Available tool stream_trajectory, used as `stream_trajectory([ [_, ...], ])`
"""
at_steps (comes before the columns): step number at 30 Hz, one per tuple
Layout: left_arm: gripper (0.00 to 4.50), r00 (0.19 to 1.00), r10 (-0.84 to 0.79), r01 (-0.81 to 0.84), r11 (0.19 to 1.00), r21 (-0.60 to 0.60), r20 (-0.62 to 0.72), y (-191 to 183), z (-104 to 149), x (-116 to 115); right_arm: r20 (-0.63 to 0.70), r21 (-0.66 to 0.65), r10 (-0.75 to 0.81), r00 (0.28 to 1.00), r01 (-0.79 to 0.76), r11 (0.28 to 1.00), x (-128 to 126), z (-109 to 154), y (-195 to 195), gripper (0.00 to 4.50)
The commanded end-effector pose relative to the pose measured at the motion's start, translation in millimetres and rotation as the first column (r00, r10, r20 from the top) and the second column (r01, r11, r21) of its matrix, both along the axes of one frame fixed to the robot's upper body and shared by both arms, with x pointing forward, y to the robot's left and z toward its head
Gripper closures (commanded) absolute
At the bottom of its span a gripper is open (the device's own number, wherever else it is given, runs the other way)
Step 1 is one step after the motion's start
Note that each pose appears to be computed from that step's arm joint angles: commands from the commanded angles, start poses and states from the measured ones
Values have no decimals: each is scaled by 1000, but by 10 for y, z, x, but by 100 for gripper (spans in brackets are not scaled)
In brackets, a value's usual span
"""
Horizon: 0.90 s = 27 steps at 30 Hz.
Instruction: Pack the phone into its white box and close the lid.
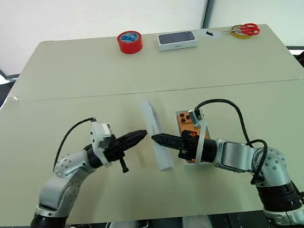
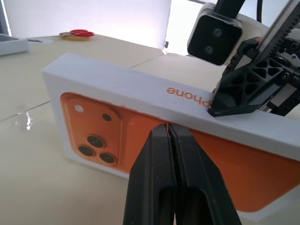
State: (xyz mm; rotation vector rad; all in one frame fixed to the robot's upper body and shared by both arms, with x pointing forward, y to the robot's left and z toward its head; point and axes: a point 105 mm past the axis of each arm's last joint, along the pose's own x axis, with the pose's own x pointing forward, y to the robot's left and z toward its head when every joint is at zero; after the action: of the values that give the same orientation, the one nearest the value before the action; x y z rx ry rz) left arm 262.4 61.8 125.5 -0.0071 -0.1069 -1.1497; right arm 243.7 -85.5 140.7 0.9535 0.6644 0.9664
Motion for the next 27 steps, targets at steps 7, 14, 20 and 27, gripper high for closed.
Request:
stream_trajectory([
  [7,450,997,-61,61,998,-7,53,-238,-12,113,19,10,-43,999,43,999,82,89,-208,248],
  [14,450,993,-105,107,993,-52,50,-548,17,265,134,-291,14,991,25,956,32,86,-803,105],
  [20,450,995,-104,102,985,-140,-4,-641,110,336,465,-502,-18,885,280,818,509,232,-1413,105],
  [27,450,990,-116,116,993,-3,-77,-189,-131,257,778,-584,170,605,596,551,904,279,-1532,239],
])
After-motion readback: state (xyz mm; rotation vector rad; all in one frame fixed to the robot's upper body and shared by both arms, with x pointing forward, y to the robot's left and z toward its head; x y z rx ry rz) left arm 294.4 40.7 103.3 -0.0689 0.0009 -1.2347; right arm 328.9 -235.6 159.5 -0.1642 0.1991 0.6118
